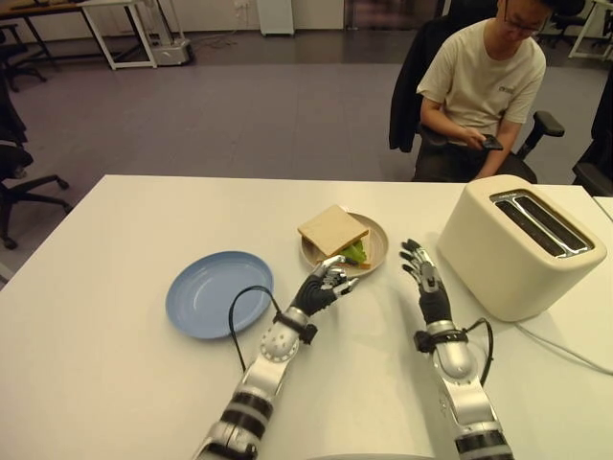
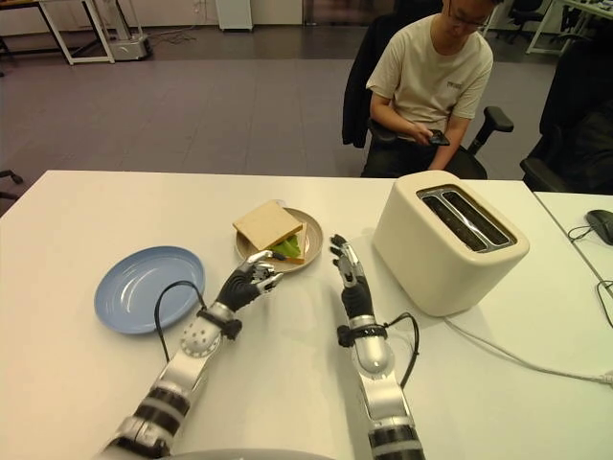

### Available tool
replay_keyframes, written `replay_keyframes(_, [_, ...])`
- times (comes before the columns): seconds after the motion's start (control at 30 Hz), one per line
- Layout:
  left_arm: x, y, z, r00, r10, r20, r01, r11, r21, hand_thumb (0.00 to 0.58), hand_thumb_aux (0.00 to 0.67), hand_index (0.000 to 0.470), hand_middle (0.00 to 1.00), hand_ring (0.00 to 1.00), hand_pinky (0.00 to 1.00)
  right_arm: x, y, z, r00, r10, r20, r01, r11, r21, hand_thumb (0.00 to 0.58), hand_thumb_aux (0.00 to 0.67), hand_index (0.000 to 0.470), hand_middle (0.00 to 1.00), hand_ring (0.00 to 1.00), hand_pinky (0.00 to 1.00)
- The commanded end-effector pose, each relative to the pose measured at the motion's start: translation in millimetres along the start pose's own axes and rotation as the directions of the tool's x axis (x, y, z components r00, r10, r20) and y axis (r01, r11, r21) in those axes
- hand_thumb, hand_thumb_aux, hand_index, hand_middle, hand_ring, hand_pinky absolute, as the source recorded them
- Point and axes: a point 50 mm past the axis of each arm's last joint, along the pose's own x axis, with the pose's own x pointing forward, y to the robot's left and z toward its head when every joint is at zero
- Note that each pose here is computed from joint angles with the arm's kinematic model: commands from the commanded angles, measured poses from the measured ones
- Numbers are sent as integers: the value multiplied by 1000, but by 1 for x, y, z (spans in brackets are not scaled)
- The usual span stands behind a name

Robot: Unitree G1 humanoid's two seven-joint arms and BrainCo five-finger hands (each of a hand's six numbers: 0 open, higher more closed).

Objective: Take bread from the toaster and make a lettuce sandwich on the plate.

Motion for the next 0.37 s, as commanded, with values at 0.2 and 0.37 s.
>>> replay_keyframes(0.2, [-77, 29, 60, 985, 156, 67, -156, 988, 1, 0, 0, 0, 0, 0, 0, -49, -33, 19, 997, -79, 8, 78, 995, 62, 0, 0, 0, 0, 0, 0])
replay_keyframes(0.37, [-85, 53, 69, 975, 213, 71, -216, 975, 49, 0, 0, 0, 0, 0, 0, -52, -40, 40, 996, -54, 74, 51, 997, 50, 0, 0, 0, 0, 0, 0])
